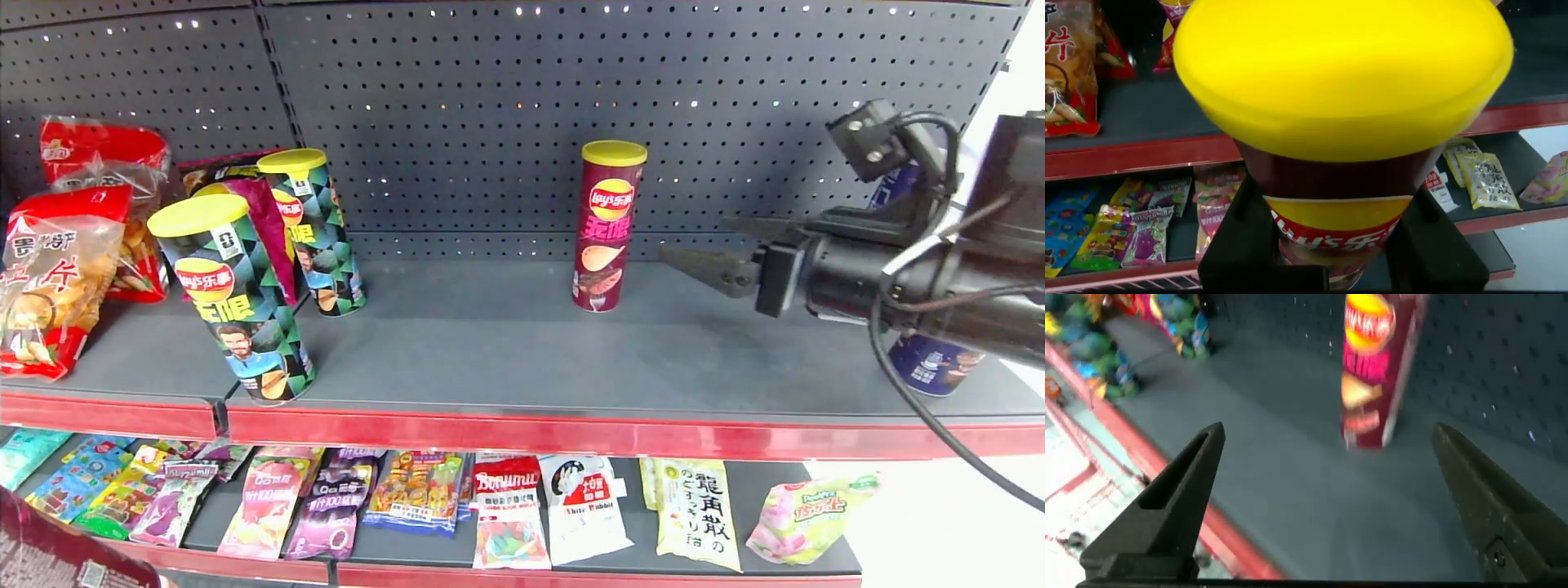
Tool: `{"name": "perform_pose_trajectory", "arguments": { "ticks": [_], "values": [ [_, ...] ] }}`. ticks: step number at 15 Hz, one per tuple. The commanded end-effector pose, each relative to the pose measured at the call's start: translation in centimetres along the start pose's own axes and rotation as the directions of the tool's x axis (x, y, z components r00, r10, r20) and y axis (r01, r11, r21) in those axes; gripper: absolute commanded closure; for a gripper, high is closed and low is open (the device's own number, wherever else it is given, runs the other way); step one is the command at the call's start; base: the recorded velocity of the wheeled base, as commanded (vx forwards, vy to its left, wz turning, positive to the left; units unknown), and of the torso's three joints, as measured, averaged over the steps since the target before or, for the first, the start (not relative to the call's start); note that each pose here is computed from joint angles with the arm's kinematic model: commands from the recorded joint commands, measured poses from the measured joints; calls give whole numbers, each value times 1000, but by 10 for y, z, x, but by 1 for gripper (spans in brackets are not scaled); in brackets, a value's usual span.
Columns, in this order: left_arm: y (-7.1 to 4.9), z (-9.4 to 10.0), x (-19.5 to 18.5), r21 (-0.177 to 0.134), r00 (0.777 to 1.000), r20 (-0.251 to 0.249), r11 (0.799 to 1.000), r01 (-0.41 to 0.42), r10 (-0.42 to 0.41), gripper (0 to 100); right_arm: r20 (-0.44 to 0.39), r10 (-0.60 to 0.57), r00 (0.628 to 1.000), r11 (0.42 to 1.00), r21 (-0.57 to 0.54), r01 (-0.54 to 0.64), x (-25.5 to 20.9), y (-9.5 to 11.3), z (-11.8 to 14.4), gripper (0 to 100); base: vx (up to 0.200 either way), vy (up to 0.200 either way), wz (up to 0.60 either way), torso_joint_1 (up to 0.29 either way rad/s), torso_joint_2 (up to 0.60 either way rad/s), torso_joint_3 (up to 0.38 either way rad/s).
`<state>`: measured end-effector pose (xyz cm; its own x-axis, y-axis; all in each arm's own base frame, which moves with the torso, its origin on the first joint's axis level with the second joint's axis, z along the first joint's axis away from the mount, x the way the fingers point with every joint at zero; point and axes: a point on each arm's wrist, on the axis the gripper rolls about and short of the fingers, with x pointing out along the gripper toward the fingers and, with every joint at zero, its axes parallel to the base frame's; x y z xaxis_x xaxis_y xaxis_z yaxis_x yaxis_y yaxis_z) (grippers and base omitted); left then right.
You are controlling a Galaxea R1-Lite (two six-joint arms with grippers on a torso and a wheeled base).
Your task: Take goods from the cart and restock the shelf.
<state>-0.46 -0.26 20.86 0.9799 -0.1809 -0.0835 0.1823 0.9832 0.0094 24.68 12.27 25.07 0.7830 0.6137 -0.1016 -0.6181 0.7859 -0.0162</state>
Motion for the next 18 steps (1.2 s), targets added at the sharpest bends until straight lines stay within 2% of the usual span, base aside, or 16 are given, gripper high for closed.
{"name": "perform_pose_trajectory", "arguments": {
  "ticks": [1, 8, 14, 18],
  "values": [
    [0, 1, 2, -1, 1000, -8, 1000, 1, -1, 100, -39, 16, 999, 1000, 8, -16, 49, -6, -11, 0, 0, 0, 0, 0, 0, 0],
    [0, 0, 2, 1, 1000, -8, 1000, -1, 1, 100, -58, -17, 998, 1000, 10, 17, 85, -20, -21, 0, 0, 0, 0, 0, 0, 0],
    [0, -2, 2, 2, 1000, -11, 1000, -1, 1, 100, -24, -80, 997, 997, -2, 80, 105, -31, -14, 0, 0, 0, 0, 0, 0, 0],
    [0, -2, 1, 2, 1000, -9, 1000, -2, 2, 100, 17, -75, 997, 997, -9, 75, 118, -33, -5, 0, 0, 0, 0, 0, 0, 0]
  ]
}}
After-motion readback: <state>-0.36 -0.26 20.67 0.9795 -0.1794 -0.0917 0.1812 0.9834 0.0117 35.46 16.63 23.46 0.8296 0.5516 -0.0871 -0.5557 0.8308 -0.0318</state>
